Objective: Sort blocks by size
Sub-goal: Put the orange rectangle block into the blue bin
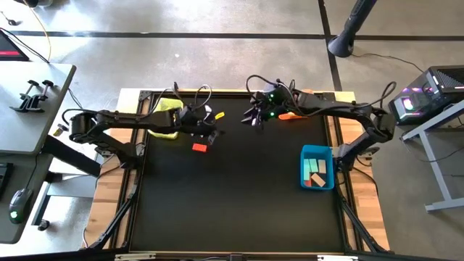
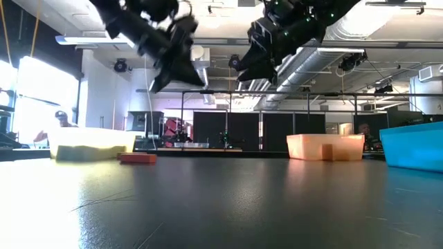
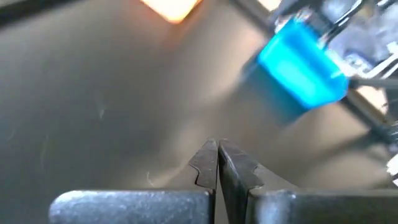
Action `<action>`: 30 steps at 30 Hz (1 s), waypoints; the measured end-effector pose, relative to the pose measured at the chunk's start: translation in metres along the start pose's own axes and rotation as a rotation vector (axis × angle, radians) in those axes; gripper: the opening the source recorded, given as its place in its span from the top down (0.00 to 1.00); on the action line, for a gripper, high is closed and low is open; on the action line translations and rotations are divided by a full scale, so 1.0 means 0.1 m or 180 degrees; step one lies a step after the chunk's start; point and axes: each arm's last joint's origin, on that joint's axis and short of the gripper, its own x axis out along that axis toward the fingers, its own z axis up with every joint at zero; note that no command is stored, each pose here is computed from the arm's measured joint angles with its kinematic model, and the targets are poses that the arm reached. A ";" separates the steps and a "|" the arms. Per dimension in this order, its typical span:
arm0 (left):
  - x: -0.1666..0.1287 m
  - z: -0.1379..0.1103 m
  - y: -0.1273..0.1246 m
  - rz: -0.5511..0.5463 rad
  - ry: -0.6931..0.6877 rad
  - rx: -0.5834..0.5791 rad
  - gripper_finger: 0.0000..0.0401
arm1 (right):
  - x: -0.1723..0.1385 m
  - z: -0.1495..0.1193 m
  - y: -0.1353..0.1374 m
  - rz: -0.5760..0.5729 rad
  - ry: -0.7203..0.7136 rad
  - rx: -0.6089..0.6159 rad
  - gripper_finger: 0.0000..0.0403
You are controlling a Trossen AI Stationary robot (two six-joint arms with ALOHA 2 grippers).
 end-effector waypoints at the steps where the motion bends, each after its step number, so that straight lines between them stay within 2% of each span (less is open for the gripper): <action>1: -0.02 0.07 -0.05 -0.0032 -0.0054 0.0019 1.00 | 0.02 -0.03 -0.01 0.0000 -0.0006 -0.0039 0.56; 4: -0.10 0.22 -0.15 -0.0066 -0.0108 0.0070 1.00 | 0.10 -0.22 -0.09 -0.0020 -0.0019 0.0016 0.56; 8: -0.16 0.26 -0.19 0.0044 0.0105 0.0188 1.00 | 0.17 -0.53 -0.20 -0.0081 0.0062 0.0145 0.56; 14: -0.18 0.05 -0.08 0.0251 0.0776 0.0544 1.00 | 0.22 -0.78 -0.21 -0.0087 0.0188 0.0185 0.56; 20: -0.21 -0.19 0.06 0.0363 0.1489 0.1305 0.99 | 0.23 -0.79 -0.22 -0.0181 0.0145 0.0175 0.56; 23: -0.24 -0.29 0.12 0.0343 0.1815 0.1667 0.93 | 0.23 -0.77 -0.23 -0.0338 0.0068 0.0185 0.56; 27: -0.24 -0.38 0.16 0.0330 0.1970 0.1802 0.81 | 0.23 -0.76 -0.26 -0.0530 -0.0008 0.0281 0.56; 30: -0.22 -0.44 0.20 0.0263 0.2047 0.2034 0.70 | 0.23 -0.75 -0.26 -0.0557 -0.0040 0.0287 0.56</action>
